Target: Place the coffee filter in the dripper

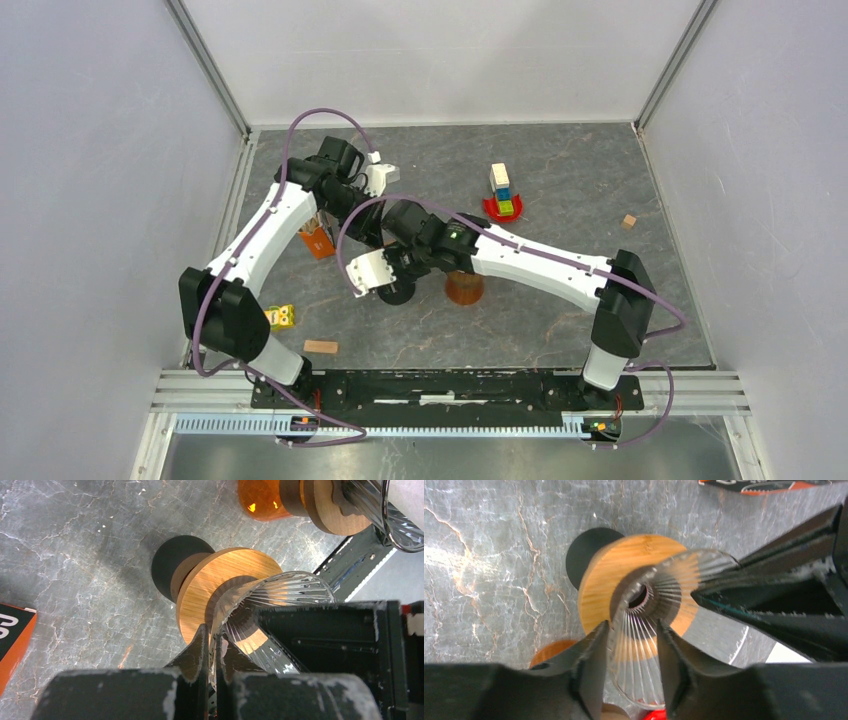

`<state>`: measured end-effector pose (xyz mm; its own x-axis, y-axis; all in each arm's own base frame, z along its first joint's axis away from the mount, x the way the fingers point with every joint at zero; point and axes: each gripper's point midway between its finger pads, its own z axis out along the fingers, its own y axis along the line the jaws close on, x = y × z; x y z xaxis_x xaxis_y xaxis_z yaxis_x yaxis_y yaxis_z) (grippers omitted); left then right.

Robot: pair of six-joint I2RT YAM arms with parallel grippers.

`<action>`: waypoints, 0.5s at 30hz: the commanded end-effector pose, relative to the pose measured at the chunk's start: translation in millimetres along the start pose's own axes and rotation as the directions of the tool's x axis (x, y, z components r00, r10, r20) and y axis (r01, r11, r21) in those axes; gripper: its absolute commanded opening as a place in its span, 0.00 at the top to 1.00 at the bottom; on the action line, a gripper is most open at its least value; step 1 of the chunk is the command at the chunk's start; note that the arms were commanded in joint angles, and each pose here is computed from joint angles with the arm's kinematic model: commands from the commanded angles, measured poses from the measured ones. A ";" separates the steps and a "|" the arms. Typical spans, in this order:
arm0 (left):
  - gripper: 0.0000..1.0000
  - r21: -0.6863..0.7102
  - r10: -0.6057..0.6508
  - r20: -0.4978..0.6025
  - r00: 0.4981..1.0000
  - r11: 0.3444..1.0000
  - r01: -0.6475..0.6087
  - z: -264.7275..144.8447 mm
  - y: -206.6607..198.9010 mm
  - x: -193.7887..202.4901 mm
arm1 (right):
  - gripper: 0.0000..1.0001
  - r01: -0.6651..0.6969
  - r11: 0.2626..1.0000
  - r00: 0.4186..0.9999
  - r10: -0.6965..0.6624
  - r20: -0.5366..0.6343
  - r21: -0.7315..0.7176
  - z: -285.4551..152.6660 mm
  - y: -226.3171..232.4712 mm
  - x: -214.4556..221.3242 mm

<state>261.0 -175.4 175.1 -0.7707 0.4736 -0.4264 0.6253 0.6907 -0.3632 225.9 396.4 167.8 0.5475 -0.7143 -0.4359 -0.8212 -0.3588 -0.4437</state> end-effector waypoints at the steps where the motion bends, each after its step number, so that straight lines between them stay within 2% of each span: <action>1: 0.98 -0.093 -0.012 -0.149 0.989 0.996 -0.002 12.0 22.0 26.1 | 0.48 -0.041 0.999 0.997 0.041 -0.061 -0.008 -17.6 -4.6 8.9; 3: 0.98 -0.095 -0.008 -0.144 0.990 0.995 -0.005 9.9 21.2 23.5 | 0.41 -0.042 0.999 0.998 0.043 -0.048 0.011 -25.7 -10.2 3.5; 7: 0.98 -0.104 -0.005 -0.136 0.991 0.995 -0.009 4.5 20.8 18.9 | 0.35 -0.044 0.997 0.999 0.045 -0.017 0.057 -43.6 -20.7 -6.6; 15: 0.97 -0.111 -0.005 -0.113 0.994 0.994 -0.008 -4.3 20.7 12.0 | 0.31 -0.054 0.991 0.998 0.049 0.040 0.123 -75.1 -32.1 -21.8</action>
<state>260.5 -174.2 177.5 -0.7817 0.4869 -0.3896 0.6158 0.7012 -0.3592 230.2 378.4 197.7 0.4995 -0.7546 -0.4254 -0.8434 -0.3113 -0.4380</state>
